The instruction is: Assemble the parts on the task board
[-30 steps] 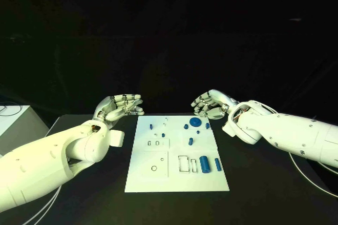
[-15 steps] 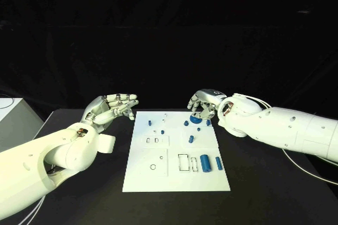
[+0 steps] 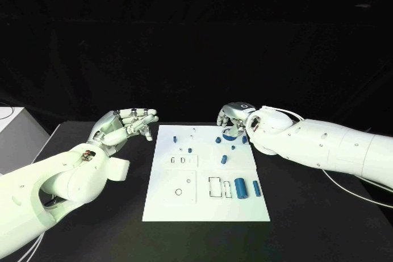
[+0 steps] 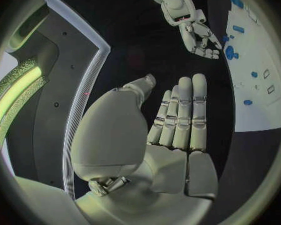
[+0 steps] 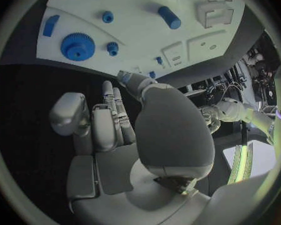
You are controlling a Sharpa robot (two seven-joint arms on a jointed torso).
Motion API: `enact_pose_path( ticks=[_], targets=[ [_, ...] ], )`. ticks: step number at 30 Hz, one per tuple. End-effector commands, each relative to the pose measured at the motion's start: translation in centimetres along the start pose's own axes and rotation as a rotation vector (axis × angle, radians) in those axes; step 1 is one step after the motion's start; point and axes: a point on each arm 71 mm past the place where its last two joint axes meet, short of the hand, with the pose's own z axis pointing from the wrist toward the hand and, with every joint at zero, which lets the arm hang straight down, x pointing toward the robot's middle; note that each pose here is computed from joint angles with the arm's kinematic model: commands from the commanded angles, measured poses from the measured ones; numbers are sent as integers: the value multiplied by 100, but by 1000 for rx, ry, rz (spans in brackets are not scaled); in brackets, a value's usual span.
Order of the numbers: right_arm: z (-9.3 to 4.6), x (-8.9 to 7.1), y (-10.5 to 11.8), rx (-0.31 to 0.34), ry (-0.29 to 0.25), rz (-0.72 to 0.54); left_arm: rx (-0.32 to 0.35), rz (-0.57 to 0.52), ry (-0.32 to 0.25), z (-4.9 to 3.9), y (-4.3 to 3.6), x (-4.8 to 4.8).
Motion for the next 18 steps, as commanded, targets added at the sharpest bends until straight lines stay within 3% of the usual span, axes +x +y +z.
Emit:
enact_pose_path(
  ticks=[1, 18],
  targets=[
    [21, 44, -5, 15, 47, -45, 11, 7, 15, 1, -23, 26],
    [43, 202, -40, 32, 107, -49, 11, 11, 6, -3, -37, 5]
  ],
)
